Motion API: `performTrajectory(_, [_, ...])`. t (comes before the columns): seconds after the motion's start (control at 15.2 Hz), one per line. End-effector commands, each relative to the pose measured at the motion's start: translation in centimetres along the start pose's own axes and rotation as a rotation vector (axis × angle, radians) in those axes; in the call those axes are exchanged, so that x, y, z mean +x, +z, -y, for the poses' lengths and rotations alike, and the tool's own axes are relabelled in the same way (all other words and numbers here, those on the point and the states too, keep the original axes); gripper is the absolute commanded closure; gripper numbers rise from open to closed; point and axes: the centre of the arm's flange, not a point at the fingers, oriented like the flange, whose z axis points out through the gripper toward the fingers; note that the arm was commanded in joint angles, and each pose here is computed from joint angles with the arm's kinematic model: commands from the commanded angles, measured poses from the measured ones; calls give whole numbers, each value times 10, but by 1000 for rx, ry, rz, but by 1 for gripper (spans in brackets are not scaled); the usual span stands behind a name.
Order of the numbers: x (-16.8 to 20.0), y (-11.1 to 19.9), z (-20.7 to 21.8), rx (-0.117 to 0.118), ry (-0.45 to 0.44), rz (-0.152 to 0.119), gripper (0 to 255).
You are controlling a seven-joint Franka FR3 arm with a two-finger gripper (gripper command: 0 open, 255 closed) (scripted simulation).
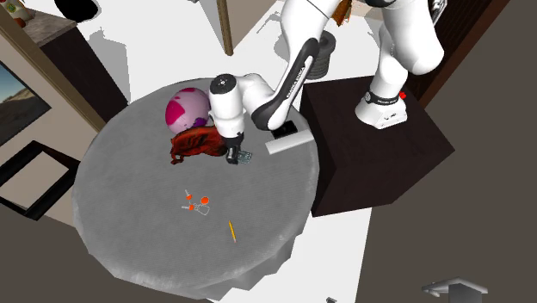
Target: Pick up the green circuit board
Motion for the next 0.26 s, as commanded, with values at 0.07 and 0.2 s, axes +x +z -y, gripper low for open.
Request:
performTrajectory(0.07, [1,-15,1,0,0,0,255])
performTrajectory(0.2, [1,-16,1,0,0,0,255])
